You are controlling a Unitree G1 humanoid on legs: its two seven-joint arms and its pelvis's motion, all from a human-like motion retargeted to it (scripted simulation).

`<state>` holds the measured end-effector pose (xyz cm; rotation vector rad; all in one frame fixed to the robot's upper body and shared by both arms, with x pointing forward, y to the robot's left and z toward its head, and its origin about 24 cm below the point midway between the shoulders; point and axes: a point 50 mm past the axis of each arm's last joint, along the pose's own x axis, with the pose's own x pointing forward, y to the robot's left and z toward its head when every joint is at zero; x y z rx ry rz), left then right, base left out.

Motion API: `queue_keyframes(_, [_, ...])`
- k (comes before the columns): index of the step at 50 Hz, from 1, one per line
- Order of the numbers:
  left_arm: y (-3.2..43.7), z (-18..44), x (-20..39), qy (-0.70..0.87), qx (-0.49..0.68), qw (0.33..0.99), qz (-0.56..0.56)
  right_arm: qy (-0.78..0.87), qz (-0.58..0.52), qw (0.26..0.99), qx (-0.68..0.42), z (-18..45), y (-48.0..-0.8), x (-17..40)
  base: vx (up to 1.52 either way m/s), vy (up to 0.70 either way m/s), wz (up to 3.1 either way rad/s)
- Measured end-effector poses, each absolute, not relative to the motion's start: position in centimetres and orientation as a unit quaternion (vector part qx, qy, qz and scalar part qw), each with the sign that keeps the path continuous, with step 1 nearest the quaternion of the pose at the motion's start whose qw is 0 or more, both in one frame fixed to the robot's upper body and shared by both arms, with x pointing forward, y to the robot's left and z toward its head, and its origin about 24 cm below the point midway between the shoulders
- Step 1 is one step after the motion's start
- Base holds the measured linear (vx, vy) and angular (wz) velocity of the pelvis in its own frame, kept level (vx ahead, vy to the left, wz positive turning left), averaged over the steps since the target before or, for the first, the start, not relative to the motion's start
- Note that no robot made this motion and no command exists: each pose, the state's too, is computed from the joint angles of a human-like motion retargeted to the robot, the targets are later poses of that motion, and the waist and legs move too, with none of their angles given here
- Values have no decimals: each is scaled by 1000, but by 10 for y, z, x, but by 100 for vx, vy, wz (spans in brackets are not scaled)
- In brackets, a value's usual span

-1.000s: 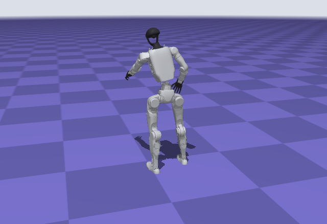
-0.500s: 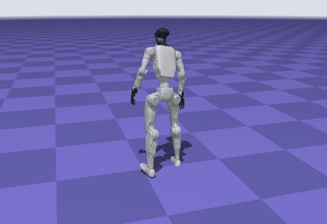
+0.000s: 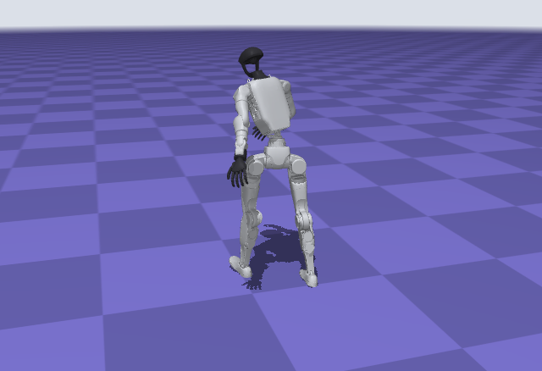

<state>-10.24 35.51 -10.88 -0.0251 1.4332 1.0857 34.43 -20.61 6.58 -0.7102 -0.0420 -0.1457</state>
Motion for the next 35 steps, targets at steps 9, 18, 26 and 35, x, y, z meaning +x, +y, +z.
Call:
queue_keyframes(9, [344,-108,128,461,85,835,288,58,86,923,-371,-5,-188,269,35,23,9])
queue_keyframes(18, [268,20,343,214,266,927,154,211,25,903,-374,-68,-219,194,26,8,49])
queue_keyframes(26, [223,168,413,-19,308,943,124,375,-10,871,-317,-106,-252,110,26,-1,35])
queue_keyframes(35, [200,189,416,-83,254,959,99,485,-7,837,-252,-122,-271,54,32,-9,86])
